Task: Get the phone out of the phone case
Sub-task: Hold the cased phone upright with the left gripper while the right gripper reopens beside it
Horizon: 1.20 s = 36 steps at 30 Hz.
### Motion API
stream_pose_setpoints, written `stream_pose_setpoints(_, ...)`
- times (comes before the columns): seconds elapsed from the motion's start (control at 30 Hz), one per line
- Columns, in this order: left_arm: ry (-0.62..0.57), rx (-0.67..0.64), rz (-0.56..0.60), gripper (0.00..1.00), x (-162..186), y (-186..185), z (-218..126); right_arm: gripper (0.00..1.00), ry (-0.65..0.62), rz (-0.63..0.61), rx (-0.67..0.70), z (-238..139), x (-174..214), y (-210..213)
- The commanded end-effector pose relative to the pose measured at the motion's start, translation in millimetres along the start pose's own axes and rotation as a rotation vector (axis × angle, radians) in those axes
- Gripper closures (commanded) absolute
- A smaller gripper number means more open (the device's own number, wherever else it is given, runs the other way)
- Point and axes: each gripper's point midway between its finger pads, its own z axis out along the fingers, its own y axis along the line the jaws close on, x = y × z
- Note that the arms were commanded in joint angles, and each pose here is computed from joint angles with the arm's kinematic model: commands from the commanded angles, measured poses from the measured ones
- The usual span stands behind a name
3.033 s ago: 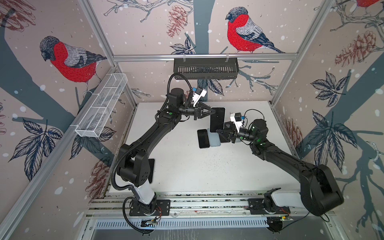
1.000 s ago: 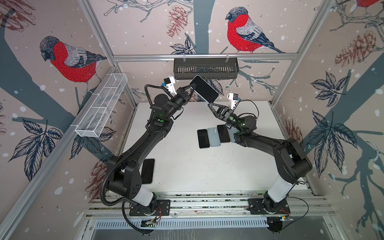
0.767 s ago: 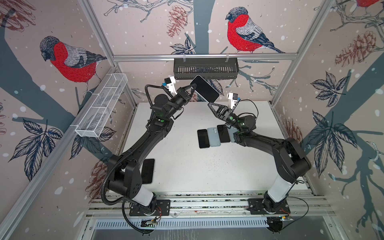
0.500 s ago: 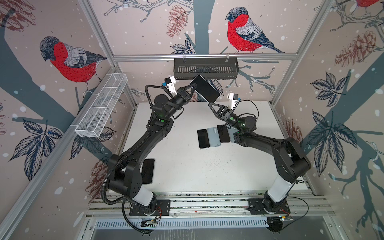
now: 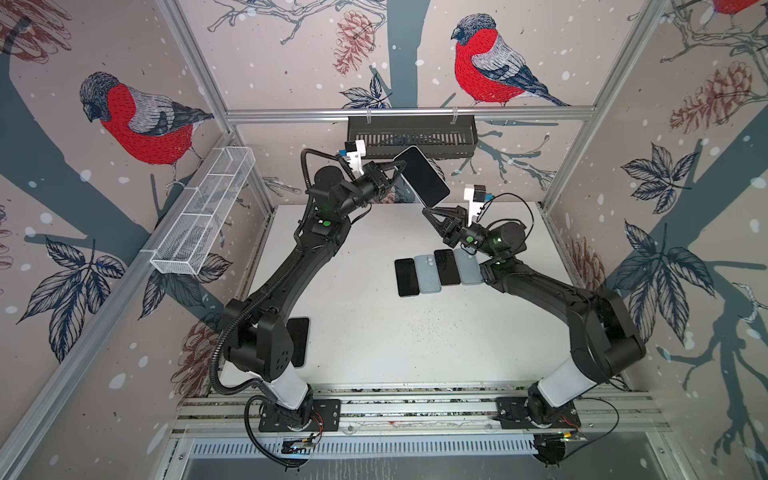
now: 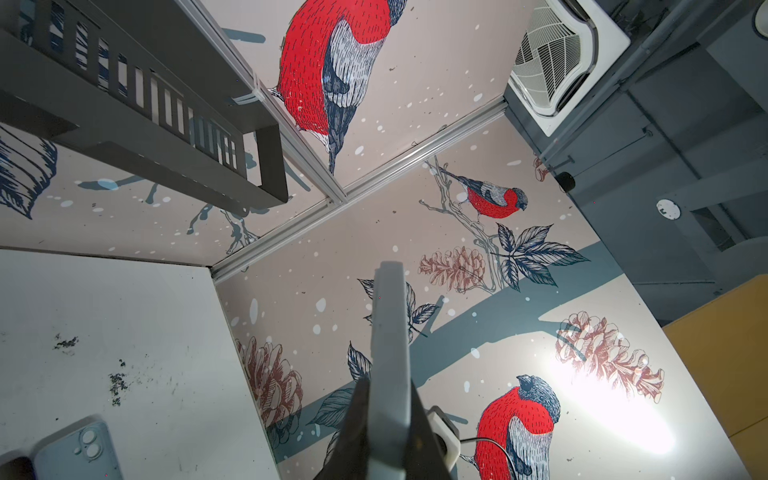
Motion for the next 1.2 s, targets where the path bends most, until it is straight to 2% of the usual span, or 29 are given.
stream_pose_setpoints(0.0, 0.068, 0.057, -0.03, 1.0, 8.2, -20.4, 0.2, 1.0, 0.157, -0.184, 0.132, -3.5, 31.7, -31.3)
stream_pose_setpoints(0.13, 0.085, 0.06, -0.01, 1.0, 5.6, -24.6, -1.0, 1.0, 0.162, -0.253, 0.232, -11.8, 25.2, -41.0)
stream_pose_setpoints(0.17, 0.087, 0.063, -0.007, 1.0, 3.6, -24.6, -2.4, 0.94, 0.156, -0.256, 0.259, -16.3, 24.1, -42.5)
stream_pose_setpoints(0.27, 0.073, 0.067, 0.017, 1.0, -8.3, -24.9, -11.0, 0.61, 0.141, -0.189, 0.33, -39.7, 24.3, -49.7)
stream_pose_setpoints(0.33, 0.086, 0.081, 0.043, 1.0, -13.7, -27.4, -15.9, 0.45, 0.117, -0.138, 0.348, -58.9, 22.0, -49.4)
stream_pose_setpoints(0.47, 0.173, 0.08, 0.161, 1.0, -11.1, -27.9, -17.6, 0.31, 0.094, -0.121, 0.342, -83.8, 11.8, -39.1)
stream_pose_setpoints(0.57, 0.279, 0.054, 0.289, 1.0, -1.5, -25.3, -14.6, 0.3, 0.128, -0.117, 0.348, -89.7, 3.1, -39.3)
stream_pose_setpoints(0.67, 0.333, 0.041, 0.433, 1.0, 2.7, -27.8, -17.3, 0.3, 0.148, -0.117, 0.321, -89.6, -6.5, -37.7)
stream_pose_setpoints(0.77, 0.376, 0.036, 0.529, 1.0, 5.9, -30.4, -20.0, 0.3, 0.155, -0.126, 0.262, -84.0, -12.8, -29.3)
stream_pose_setpoints(0.93, 0.412, 0.083, 0.631, 1.0, 14.5, -40.1, -25.4, 0.34, 0.191, -0.105, 0.125, -70.6, -10.0, -12.2)
stream_pose_setpoints(1.17, 0.476, 0.144, 0.749, 1.0, 42.6, -46.5, -28.4, 0.4, 0.23, -0.098, 0.015, -54.6, -0.1, 0.2)
